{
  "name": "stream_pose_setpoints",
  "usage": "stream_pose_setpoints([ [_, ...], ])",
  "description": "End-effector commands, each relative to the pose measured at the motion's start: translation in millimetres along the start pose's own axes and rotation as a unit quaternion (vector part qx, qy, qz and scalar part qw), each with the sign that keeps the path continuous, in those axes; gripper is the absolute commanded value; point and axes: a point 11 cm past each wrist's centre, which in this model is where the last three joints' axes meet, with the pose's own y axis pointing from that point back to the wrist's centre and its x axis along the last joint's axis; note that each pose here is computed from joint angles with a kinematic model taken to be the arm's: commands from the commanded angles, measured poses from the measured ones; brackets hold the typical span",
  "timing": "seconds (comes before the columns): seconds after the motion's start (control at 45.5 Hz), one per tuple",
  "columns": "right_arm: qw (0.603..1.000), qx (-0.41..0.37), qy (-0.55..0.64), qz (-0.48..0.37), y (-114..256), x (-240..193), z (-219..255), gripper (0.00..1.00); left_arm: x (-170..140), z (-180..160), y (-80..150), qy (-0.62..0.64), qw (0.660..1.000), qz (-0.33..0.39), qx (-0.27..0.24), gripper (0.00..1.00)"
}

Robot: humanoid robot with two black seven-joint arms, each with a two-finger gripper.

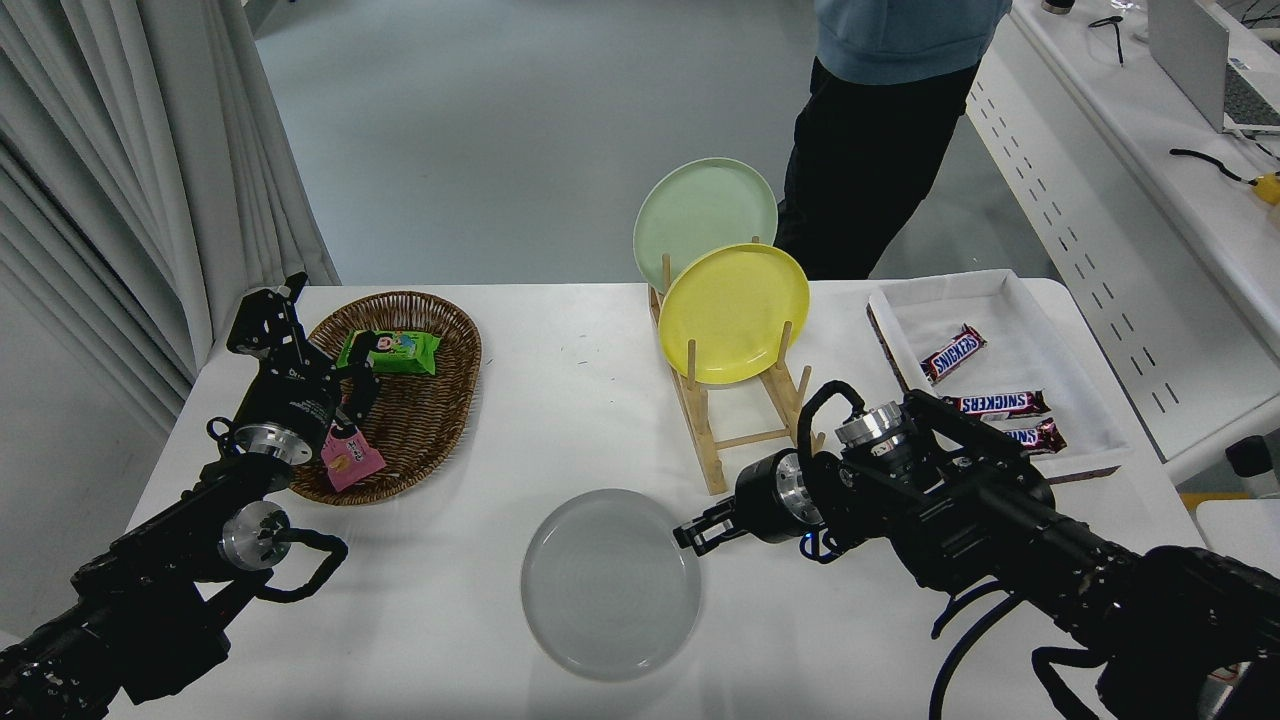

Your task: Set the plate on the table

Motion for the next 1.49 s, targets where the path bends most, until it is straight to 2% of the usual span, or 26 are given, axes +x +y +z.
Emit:
stream_pose_setpoints([
  [0.0,1.000,0.001,0.001,0.001,-0.7,1.2,0.0,0.04,0.1,-0.2,0.2,0.000,1.000,0.000,0.000,1.00],
  [0.088,1.000,0.002,0.003,0.001,-0.3,0.5,0.1,0.15,0.2,-0.2,0.2,0.000,1.000,0.001,0.000,1.00],
  [0.198,1.000,0.008,0.013,0.004,-0.3,0.4,0.1,0.23,0.2,-0.2,0.2,0.000,1.000,0.001,0.000,1.00],
  [0.286,1.000,0.017,0.022,0.007,-0.2,1.0,-1.7,0.24,0.1,-0.2,0.2,0.000,1.000,0.000,0.000,1.00],
  [0.374,0.999,0.019,0.026,0.008,-0.3,0.9,-0.9,0.34,-0.3,0.3,-0.3,0.000,1.000,-0.001,0.000,1.00],
  [0.44,0.999,0.018,0.027,0.007,0.2,0.0,-0.7,0.49,0.2,-0.2,0.2,0.000,1.000,0.001,0.000,1.00],
  [0.527,0.999,0.021,0.030,0.007,0.8,-0.9,-1.0,0.53,0.2,-0.2,0.2,0.000,1.000,0.001,0.000,1.00],
  [0.571,0.999,0.021,0.030,0.005,1.4,-1.8,-0.8,0.63,0.1,-0.2,0.2,0.000,1.000,0.000,0.000,1.00],
  [0.637,0.999,0.018,0.031,0.004,1.5,-2.5,0.4,0.99,0.2,-0.2,0.2,0.000,1.000,0.001,0.000,1.00],
  [0.989,0.995,-0.020,0.101,-0.007,-3.0,-6.7,45.0,1.00,-0.2,0.3,-0.3,0.000,1.000,0.000,0.000,1.00],
  [1.187,0.990,0.010,0.140,0.004,-5.2,-2.8,42.8,1.00,0.1,-0.2,0.2,0.000,1.000,0.000,0.000,1.00],
  [1.341,0.976,0.079,0.202,0.025,-4.3,-1.8,27.9,1.00,0.1,-0.2,0.2,0.000,1.000,0.000,0.000,1.00],
  [1.473,0.953,0.085,0.285,-0.065,-3.0,-23.0,30.5,1.00,-0.3,0.3,-0.3,0.000,1.000,-0.001,0.000,1.00],
])
